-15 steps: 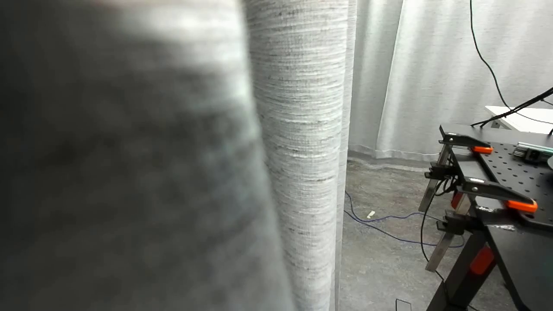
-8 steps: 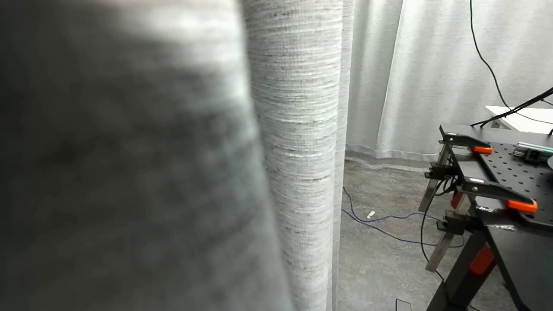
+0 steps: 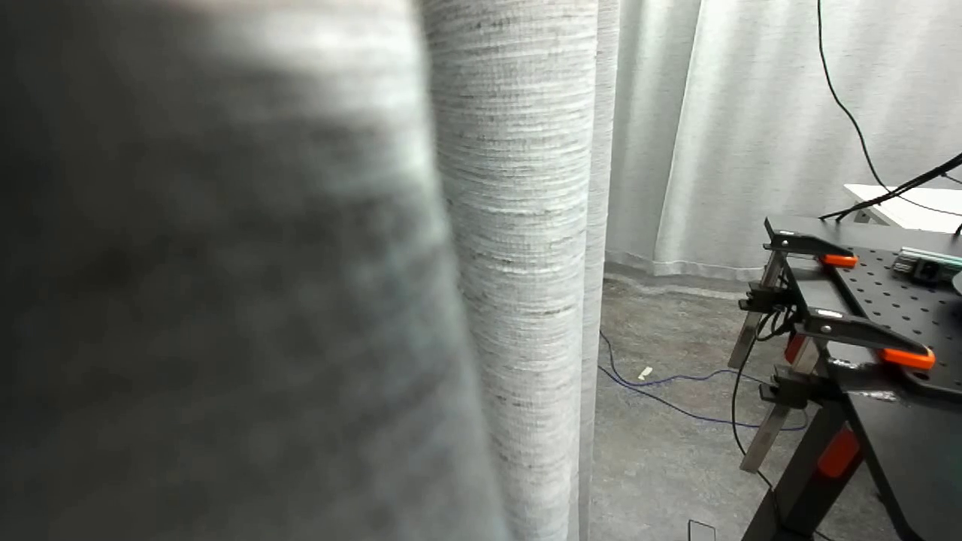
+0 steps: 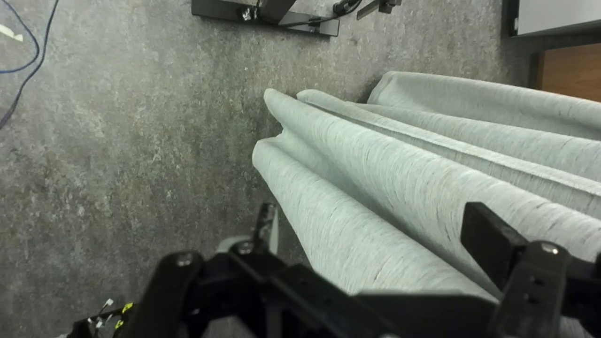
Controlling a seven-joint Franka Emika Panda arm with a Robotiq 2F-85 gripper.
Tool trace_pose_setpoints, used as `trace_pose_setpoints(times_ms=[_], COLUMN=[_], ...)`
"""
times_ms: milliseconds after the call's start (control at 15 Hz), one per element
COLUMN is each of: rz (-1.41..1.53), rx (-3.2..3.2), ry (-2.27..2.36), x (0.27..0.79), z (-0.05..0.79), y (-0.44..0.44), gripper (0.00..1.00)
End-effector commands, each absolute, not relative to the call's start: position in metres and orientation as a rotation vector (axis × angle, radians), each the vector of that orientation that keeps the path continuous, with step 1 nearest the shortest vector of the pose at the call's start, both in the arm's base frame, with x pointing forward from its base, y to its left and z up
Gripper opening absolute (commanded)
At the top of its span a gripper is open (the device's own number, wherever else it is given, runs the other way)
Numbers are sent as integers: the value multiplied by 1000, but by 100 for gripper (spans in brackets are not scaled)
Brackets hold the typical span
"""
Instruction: Slide the curtain to the right
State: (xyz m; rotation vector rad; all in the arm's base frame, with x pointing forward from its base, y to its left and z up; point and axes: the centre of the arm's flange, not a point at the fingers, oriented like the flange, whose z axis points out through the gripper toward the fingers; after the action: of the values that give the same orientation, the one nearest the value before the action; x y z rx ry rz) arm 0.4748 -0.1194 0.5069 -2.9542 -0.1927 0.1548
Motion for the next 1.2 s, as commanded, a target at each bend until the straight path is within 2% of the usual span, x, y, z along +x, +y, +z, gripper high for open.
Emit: trace_pose_setpoints(times_ms=[0, 267, 533, 1133], rz=[72, 34, 139, 308], rx=[-2992, -2999, -2877, -2526], ry=[-290, -515, -828, -1431], x=[523, 566, 595, 595], z=[511, 515, 515, 490], y=[-121, -120, -125, -139], gripper=[100, 100, 100, 100])
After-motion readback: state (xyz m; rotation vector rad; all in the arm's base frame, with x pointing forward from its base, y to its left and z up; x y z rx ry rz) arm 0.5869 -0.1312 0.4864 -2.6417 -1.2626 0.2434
